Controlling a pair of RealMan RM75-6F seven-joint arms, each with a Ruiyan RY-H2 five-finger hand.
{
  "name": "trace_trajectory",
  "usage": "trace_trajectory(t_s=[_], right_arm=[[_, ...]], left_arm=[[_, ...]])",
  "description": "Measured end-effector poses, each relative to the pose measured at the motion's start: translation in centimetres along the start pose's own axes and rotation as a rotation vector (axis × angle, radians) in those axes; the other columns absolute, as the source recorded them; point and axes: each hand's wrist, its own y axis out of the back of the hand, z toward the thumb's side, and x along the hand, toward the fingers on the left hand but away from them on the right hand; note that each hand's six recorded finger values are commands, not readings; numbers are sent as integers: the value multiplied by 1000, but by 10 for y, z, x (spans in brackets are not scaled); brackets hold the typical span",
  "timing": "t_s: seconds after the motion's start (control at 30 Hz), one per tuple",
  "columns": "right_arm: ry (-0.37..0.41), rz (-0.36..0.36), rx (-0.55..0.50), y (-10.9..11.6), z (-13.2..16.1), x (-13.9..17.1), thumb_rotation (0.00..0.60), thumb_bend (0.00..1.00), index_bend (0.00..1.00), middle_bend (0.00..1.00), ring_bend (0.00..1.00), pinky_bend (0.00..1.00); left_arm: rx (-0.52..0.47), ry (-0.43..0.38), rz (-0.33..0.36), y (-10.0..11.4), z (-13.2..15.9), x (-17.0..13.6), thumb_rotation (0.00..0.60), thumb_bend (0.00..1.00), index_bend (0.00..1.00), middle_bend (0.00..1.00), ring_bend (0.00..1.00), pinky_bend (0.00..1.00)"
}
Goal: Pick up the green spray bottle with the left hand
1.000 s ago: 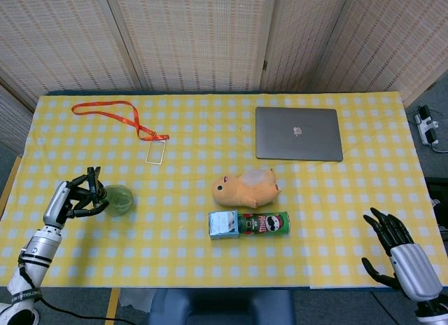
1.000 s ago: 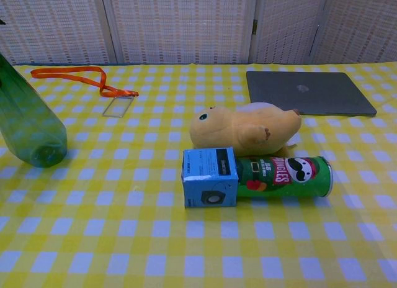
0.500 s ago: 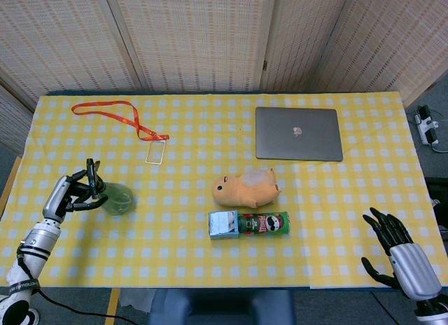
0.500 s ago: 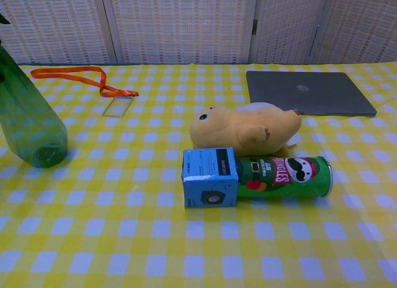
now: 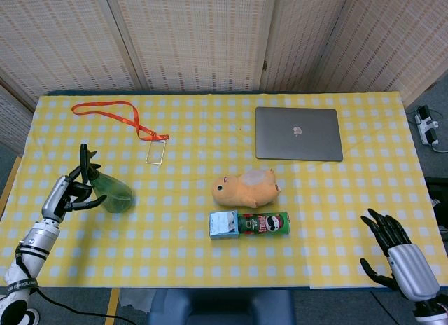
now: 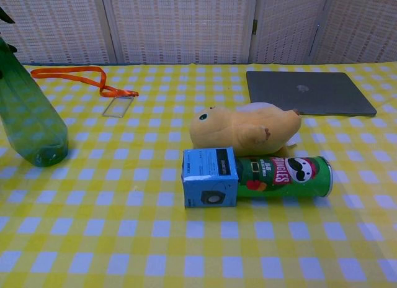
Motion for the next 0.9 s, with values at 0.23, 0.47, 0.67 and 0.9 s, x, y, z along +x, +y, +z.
trace_trajectory(t_s=[0.23, 0.47, 0.67, 0.9], right_arm=[[0, 1, -1, 0, 0, 0, 600, 412, 0, 0, 0, 0], [8, 11, -1, -2, 1, 1, 600, 412, 0, 0, 0, 0], [7, -13, 28, 1, 2, 1, 600, 413, 0, 0, 0, 0], [12, -2, 33, -4, 4, 1, 600, 413, 0, 0, 0, 0]], left_arm=[[4, -6, 20, 7, 1, -1, 600, 193, 233, 1000, 1000, 1000], [59, 24, 81, 28, -8, -5, 600, 167, 147, 1000, 1000, 1000], [226, 67, 162, 71, -29, -22, 600, 151, 58, 999, 1000, 1000], [566, 22, 246, 102, -35, -69, 600, 148, 219, 212, 139, 126]])
